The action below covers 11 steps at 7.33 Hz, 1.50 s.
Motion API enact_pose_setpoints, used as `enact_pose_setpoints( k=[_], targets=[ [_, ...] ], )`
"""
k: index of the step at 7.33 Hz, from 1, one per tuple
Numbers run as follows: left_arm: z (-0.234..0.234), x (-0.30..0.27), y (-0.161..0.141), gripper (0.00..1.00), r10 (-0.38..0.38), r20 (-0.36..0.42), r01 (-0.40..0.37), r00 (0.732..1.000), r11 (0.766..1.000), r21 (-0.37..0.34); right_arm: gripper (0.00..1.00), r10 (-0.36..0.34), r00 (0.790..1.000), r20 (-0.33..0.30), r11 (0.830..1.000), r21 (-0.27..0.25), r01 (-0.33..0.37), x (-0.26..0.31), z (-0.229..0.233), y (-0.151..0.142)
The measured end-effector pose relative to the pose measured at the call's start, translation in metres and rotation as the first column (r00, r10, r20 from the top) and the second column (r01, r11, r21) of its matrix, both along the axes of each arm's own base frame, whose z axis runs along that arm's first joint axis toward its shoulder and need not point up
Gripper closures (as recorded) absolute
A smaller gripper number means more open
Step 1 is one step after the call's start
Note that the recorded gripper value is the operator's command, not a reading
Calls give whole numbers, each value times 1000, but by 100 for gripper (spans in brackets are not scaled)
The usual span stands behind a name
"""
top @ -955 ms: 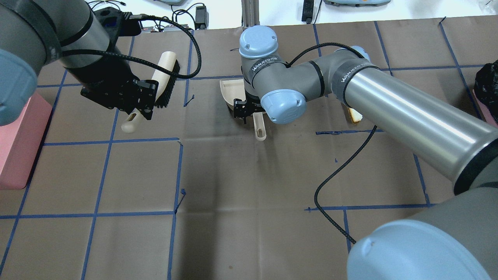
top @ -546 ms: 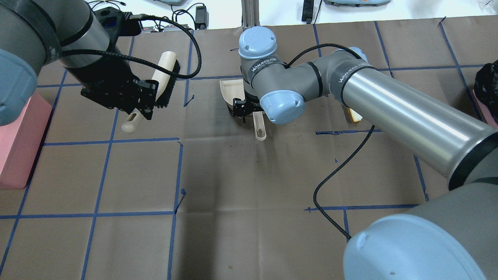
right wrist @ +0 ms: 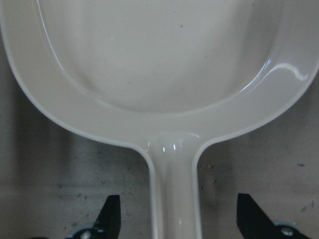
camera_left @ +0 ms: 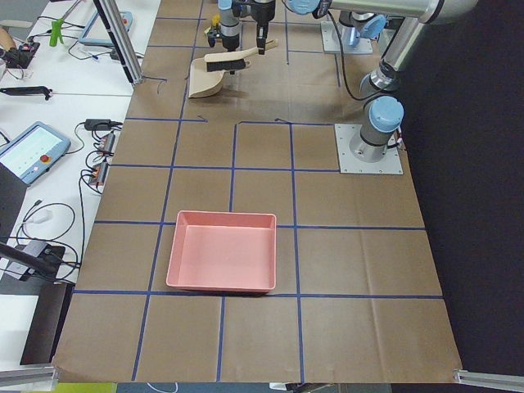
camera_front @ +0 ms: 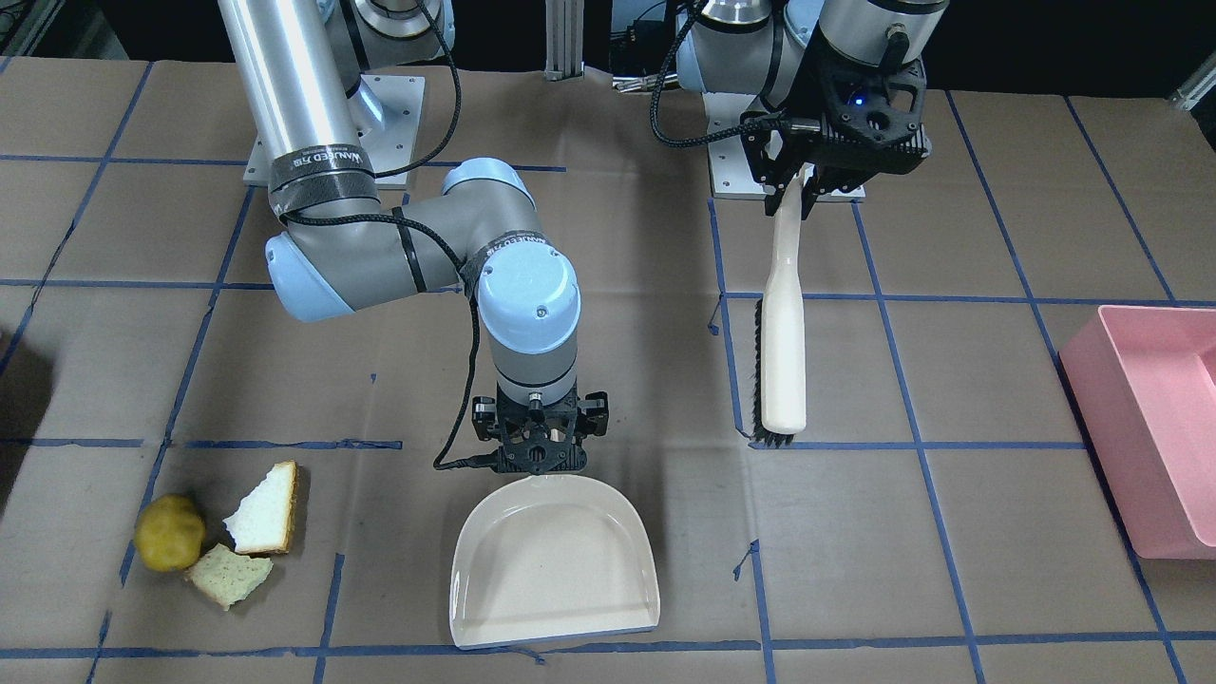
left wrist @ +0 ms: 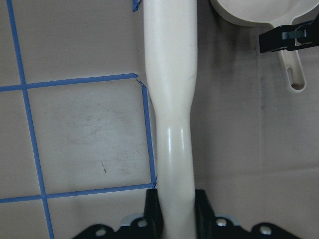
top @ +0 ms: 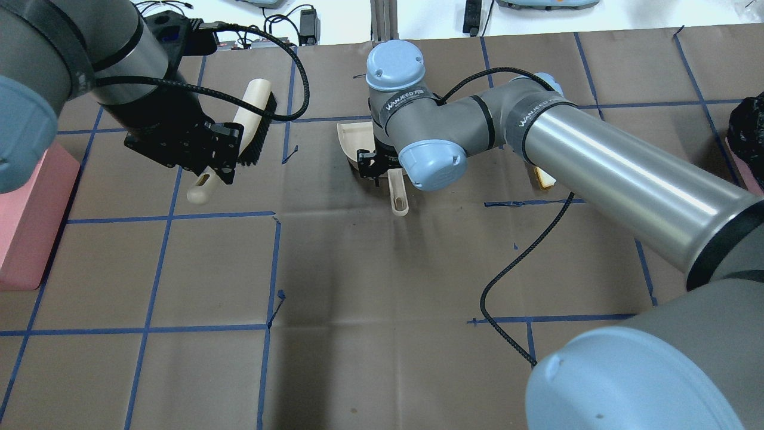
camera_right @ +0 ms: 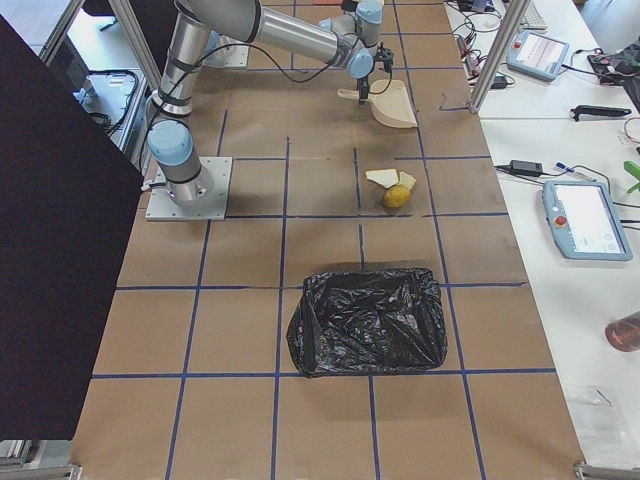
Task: Sweep and dump trash in nearest bin
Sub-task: 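Lift the dustpan with the right gripper while the left gripper moves the brush forward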
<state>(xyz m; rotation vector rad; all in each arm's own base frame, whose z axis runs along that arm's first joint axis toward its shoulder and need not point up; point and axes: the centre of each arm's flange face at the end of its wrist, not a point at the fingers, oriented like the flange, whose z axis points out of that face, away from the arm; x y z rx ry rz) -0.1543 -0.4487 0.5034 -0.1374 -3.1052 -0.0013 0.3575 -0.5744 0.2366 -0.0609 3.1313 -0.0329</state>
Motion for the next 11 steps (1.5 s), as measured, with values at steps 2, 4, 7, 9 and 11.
enact_pose_setpoints(
  k=[2, 4, 7, 9, 11],
  targets=[
    [0, 0, 0, 94, -1, 0, 1, 1000, 1000, 0, 47, 0, 1000, -3, 1000, 9, 1, 0, -6, -1],
    [0, 0, 0, 95, 0, -1, 0, 1000, 1000, 0, 66, -4, 1000, -3, 1000, 7, 4, -2, -5, -3],
    [-1, -1, -1, 97, -3, -2, 3, 1000, 1000, 1, 92, -10, 1000, -4, 1000, 0, 10, -5, 0, -4],
    [0, -3, 0, 99, -11, -4, 11, 1000, 1000, -1, 95, -17, 1000, -2, 1000, -16, 17, -8, 18, -9],
    [1, -15, 5, 100, -38, -3, 38, 999, 999, -4, 98, -37, 999, -8, 999, -18, 37, -19, 74, -17]
  ],
)
